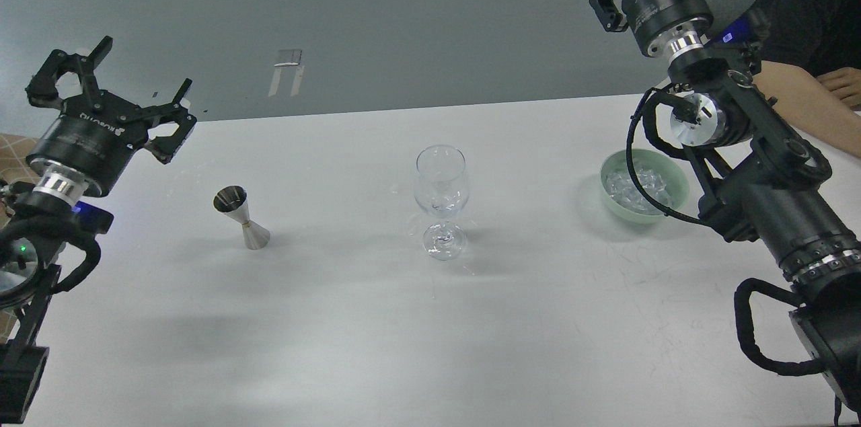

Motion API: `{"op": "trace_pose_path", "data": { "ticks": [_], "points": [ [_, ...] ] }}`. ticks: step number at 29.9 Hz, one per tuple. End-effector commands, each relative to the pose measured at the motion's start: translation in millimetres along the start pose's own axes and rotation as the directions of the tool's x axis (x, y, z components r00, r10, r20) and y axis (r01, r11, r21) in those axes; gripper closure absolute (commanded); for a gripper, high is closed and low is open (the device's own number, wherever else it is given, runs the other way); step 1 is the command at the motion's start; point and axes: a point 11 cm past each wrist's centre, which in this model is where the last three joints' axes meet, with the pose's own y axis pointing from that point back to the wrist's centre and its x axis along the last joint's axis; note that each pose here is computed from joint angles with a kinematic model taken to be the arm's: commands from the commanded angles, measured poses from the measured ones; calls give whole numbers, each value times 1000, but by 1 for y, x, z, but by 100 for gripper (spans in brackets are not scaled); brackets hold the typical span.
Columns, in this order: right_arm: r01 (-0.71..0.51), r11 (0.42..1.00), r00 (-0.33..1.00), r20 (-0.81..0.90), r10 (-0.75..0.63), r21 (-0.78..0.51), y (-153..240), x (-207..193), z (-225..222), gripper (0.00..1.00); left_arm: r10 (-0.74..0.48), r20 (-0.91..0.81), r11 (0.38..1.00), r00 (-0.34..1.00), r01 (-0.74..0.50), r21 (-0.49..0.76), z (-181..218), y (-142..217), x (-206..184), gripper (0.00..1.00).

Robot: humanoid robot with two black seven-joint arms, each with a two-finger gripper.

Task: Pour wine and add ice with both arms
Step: 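Lower the left gripper toward the silver jigger cup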

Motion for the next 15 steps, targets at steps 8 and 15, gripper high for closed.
{"op": "trace_pose_path", "data": {
  "ticks": [8,15],
  "points": [
    [-6,1000,1000,3,6,-19,5,2,7,0,220,-180,971,959,-233,-49,-15,83,37,3],
    [-14,999,1000,6,15,-31,10,6,13,0,271,-251,959,929,-283,-11,-41,103,54,3]
  ]
}}
